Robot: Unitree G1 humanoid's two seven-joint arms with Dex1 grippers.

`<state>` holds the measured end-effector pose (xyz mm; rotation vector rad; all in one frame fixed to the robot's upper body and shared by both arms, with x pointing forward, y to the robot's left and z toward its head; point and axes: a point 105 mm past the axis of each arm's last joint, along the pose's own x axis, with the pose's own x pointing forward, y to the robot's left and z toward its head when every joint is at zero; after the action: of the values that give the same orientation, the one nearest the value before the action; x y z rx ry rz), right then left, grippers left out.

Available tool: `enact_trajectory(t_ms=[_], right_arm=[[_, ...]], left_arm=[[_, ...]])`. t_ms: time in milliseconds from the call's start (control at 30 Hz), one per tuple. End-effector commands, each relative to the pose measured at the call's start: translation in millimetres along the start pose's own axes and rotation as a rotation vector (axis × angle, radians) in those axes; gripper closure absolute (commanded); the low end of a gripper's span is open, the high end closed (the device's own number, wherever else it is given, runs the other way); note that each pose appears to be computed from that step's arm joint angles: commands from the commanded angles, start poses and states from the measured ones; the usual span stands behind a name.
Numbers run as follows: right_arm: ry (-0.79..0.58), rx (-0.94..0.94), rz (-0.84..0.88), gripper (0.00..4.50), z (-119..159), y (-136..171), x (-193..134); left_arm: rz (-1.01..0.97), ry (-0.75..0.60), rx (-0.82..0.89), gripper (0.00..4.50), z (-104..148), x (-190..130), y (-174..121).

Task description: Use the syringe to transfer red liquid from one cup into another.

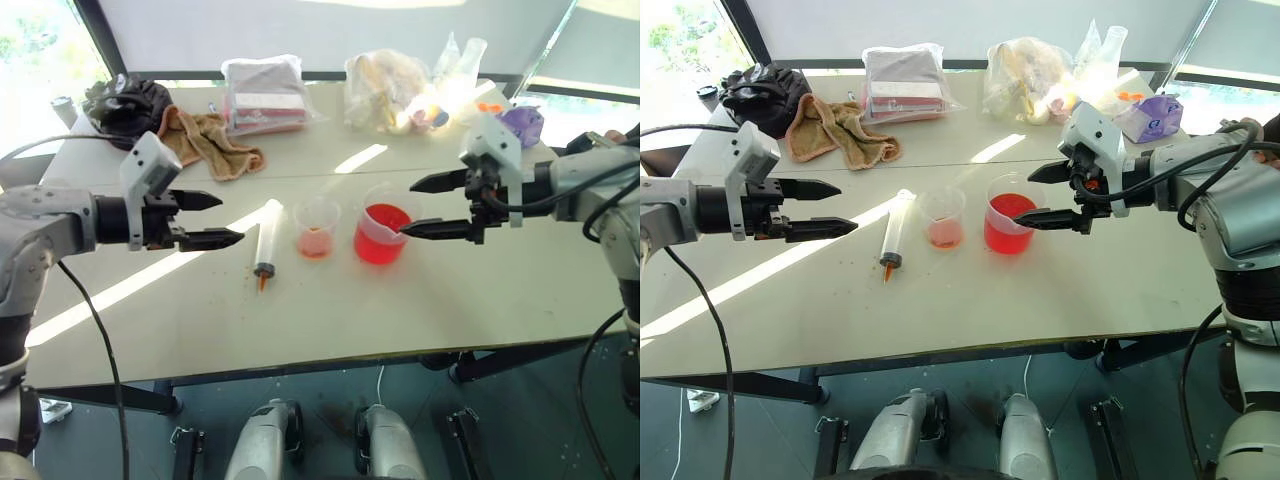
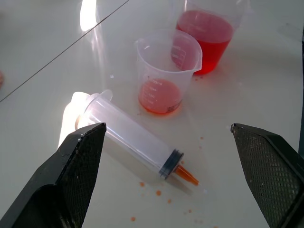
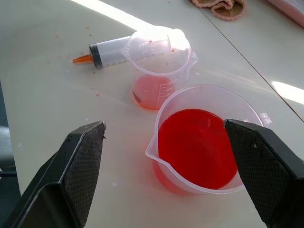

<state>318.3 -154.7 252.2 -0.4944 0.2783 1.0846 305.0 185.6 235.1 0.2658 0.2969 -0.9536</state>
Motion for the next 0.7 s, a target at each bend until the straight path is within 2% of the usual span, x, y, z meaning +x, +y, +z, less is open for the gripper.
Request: enact_trajectory(t_ms=[33,233,433,533,700], right_arm=[[-0.028,-0.045,-0.029,0.31,13,-4,-7],[-0.03,-0.043,-0.036,0.31,13,-4,-6],[-0.029,-0.044,-0.042,0.31,15,-4,-6],[-0.026,-0.04,-0.062,0.31,14,-4,-8],[-0.02,-0.031,-0.083,0.31,11,-4,-10]], left_arm=[[0.049,-0.041,-0.007,0.1,14,-4,4],[0.179,-0.033,-0.172,0.1,18,12,16],[0.396,0.025,-0.287,0.1,20,34,40],[0.478,0.078,-0.373,0.1,20,45,51],[0.556,0.185,-0.418,0.1,20,56,58]])
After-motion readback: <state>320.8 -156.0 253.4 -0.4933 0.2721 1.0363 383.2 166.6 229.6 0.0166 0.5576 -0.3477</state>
